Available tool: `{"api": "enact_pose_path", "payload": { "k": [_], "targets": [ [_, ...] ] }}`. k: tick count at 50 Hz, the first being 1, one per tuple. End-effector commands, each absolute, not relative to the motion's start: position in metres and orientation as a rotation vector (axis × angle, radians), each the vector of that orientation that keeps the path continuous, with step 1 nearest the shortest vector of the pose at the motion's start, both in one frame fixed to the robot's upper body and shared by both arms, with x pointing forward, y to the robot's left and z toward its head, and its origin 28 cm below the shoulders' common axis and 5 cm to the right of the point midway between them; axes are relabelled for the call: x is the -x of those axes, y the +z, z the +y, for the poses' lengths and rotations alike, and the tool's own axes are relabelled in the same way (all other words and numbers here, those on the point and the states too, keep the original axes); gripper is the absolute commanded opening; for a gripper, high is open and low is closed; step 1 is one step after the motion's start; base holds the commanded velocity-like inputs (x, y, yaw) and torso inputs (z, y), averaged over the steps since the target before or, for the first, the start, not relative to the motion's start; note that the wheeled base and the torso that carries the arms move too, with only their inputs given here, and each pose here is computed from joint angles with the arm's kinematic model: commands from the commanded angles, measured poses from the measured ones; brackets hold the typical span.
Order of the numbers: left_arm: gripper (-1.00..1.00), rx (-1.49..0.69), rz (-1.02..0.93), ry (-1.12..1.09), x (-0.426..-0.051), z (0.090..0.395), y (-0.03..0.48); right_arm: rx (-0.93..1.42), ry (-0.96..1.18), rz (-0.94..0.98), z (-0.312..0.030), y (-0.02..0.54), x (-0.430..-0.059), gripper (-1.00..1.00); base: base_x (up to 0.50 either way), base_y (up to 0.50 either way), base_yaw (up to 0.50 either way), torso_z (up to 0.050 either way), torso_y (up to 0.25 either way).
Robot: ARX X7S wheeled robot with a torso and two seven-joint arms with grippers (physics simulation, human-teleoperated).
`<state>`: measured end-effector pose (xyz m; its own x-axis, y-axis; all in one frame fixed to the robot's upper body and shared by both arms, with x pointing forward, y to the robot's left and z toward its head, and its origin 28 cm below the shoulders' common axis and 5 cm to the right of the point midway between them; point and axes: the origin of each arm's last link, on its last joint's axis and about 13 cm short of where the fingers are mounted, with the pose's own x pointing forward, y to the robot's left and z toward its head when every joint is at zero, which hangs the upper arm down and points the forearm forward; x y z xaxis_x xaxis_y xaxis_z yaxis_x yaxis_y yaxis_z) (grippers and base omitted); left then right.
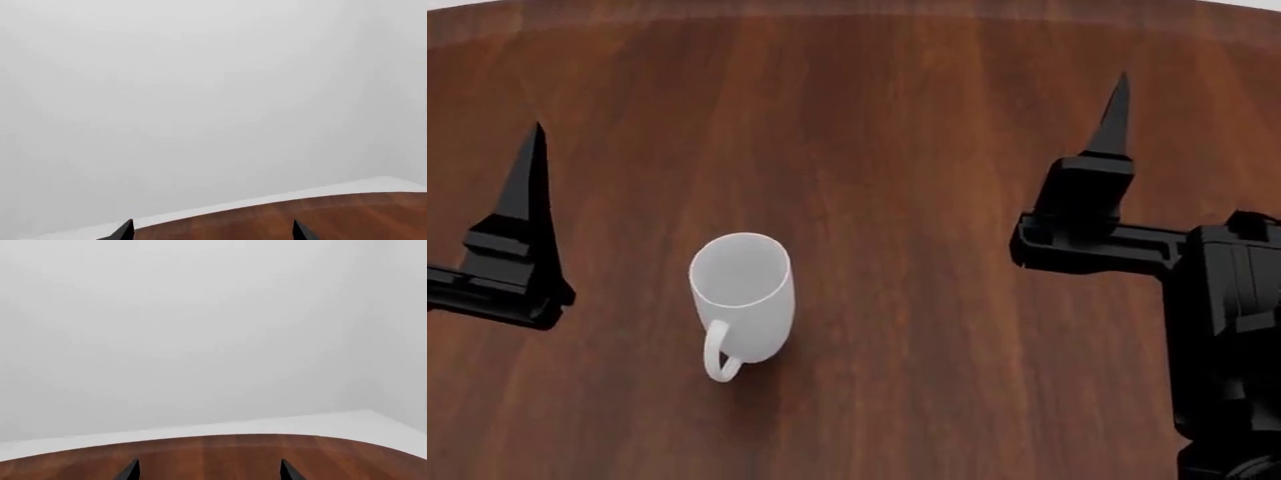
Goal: Put the white mug on the plate.
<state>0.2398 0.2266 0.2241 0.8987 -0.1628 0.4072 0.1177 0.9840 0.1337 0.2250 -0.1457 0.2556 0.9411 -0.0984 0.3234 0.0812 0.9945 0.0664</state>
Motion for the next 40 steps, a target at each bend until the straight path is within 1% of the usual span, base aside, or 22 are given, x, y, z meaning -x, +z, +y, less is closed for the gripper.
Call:
{"api": "enact_pose_path", "payload": {
  "k": [1,40],
  "targets": [
    [1.00,-0.112,-0.426,-0.148,-0.2402,0.2269,0.2227,-0.043,-0.088,-0.333,-0.1446,0.2570,-0.2248,1.00,0.00,0.00,0.00,0.000,-0.141],
    [1.00,-0.116,-0.413,-0.156,-0.2438,0.2282,0.2166,-0.030,-0.088,-0.323,-0.1413,0.2580,-0.2260,1.00,0.00,0.00,0.00,0.000,-0.142]
  ]
}}
